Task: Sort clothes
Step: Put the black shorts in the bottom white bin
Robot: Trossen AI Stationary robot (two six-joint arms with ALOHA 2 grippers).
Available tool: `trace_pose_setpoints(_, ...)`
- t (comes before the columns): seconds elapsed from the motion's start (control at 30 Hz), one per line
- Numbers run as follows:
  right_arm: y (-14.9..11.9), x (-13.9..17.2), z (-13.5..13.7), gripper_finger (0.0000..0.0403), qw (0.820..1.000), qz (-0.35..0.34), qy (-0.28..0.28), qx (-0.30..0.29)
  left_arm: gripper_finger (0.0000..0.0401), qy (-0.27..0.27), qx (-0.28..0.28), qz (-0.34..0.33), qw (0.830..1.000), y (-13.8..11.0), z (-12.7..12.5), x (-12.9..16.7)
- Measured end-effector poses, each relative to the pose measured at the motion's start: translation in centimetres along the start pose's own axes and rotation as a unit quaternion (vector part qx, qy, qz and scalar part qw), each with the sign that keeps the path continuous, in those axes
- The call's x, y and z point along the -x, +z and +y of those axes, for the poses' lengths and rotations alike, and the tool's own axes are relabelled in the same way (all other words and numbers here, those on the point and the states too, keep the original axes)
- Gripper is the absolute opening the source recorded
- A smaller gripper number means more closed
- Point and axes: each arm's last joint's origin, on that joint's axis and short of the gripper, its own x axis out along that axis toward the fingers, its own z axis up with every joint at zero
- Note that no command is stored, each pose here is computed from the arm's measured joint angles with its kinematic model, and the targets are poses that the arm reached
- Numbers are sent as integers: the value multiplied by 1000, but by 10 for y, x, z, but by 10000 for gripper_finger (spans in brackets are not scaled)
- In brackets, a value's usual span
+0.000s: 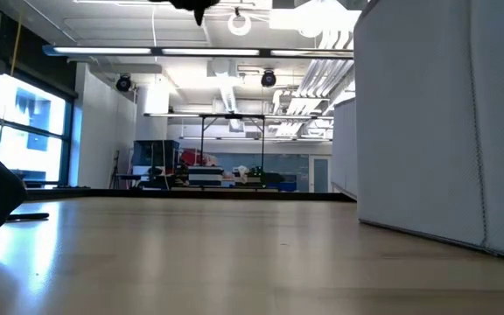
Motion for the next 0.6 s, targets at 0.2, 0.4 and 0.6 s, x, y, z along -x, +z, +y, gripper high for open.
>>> trace_pose_setpoints(0.2,-2,4,3,5,1000,8,-17,2,119,-6,13,6,1000,-1,0,0)
trace_pose_setpoints(0.4,-4,24,6,2,990,29,-132,43,168,-31,12,43,999,-8,-4,0)
trace_pose_setpoints(0.6,7,68,3,1,987,11,-153,40,188,-18,19,59,998,-11,-3,1)
